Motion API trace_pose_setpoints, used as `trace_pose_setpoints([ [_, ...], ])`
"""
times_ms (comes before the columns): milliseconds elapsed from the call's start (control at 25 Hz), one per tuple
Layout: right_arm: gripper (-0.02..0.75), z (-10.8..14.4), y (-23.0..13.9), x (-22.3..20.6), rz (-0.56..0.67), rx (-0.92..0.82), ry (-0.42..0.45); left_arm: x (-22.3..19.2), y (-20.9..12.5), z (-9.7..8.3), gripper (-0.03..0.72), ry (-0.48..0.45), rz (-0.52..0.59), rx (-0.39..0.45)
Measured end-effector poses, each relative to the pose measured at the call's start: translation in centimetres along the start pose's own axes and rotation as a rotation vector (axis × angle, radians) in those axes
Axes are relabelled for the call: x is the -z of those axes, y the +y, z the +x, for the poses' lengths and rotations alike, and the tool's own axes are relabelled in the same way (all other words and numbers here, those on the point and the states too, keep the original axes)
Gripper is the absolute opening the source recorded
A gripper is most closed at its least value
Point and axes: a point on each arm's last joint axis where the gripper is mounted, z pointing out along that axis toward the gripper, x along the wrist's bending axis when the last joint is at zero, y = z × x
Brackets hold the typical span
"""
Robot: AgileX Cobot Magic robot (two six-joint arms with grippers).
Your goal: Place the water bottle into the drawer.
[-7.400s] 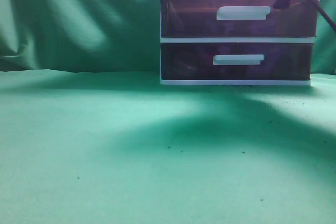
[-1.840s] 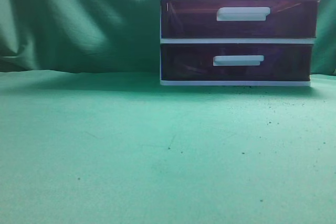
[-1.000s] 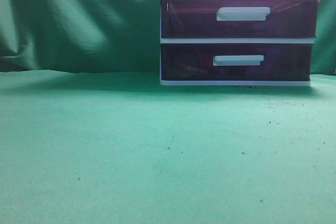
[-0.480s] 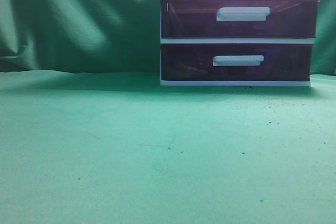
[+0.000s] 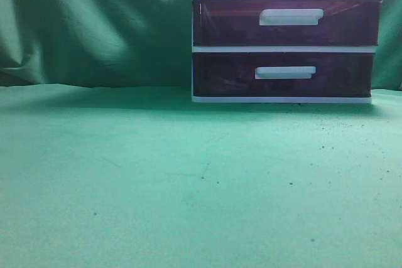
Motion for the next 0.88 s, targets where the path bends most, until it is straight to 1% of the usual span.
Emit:
trace_pose_setpoints([
  [120, 0.0, 0.0, 0.0, 0.0, 0.0, 0.0, 0.0, -0.13, -0.58, 0.63, 0.0, 0.124, 0.007, 0.053],
  [240, 0.0, 0.0, -0.01, 0.0, 0.001, 0.0, 0.0, -0.03, -0.67, 1.07, 0.0, 0.208, 0.013, 0.08],
  [520, 0.0, 0.0, -0.01, 0.0, 0.001, 0.0, 0.0, 0.0, -0.89, 1.15, 0.0, 0.221, 0.042, 0.042],
  [880, 0.0, 0.0, -0.01, 0.0, 0.001, 0.0, 0.0, 0.01, -0.95, 1.16, 0.0, 0.222, 0.048, 0.039],
])
